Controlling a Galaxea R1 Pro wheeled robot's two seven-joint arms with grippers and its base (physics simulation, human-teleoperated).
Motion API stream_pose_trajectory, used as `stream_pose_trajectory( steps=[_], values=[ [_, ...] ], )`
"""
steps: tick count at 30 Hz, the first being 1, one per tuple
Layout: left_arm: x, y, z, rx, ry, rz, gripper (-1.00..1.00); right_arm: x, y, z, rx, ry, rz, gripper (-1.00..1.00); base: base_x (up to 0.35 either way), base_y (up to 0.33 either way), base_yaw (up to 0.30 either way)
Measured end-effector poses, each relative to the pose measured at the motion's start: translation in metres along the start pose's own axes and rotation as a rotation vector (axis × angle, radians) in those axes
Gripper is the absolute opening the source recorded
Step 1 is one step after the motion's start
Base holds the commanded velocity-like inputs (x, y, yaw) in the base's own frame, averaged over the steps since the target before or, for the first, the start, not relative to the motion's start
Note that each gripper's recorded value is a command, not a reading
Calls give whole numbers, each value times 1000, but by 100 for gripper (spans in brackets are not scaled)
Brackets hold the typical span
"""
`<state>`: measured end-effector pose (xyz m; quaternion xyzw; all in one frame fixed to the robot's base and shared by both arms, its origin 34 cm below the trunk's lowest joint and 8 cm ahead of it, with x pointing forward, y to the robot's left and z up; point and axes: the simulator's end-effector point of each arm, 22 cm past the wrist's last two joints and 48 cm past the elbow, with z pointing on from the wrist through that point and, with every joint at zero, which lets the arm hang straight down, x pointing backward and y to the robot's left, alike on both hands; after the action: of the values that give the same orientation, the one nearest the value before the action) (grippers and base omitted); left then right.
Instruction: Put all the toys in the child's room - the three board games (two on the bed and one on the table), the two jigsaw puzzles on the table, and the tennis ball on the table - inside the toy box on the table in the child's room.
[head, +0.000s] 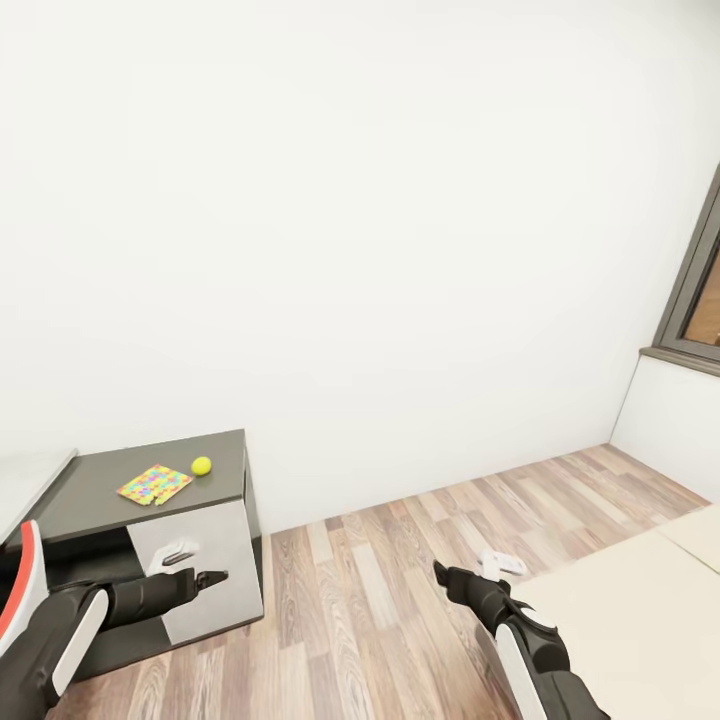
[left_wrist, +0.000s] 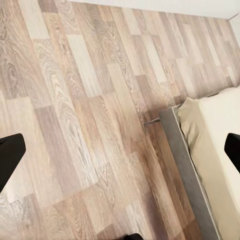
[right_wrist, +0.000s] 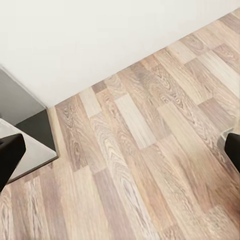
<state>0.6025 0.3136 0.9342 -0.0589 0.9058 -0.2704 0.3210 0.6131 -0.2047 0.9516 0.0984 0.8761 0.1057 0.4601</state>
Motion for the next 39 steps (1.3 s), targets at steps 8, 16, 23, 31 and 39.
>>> stream_pose_trajectory(
  steps=[8,16,23,31,39],
  values=[
    [0,0,0,0,-2,1,100,1,2,0,-3,2,5,100,106,38,-35],
    [-1,1,0,-1,-2,1,100,2,5,0,-8,4,10,100,56,89,-195],
    [-1,1,0,-2,-3,1,100,1,6,0,-10,2,11,100,118,97,-124],
    [-1,1,0,-2,-3,1,100,1,8,0,-13,1,10,100,104,20,-25],
    [-1,1,0,-2,-3,1,100,1,8,0,-14,1,12,100,170,69,-6]
  ],
)
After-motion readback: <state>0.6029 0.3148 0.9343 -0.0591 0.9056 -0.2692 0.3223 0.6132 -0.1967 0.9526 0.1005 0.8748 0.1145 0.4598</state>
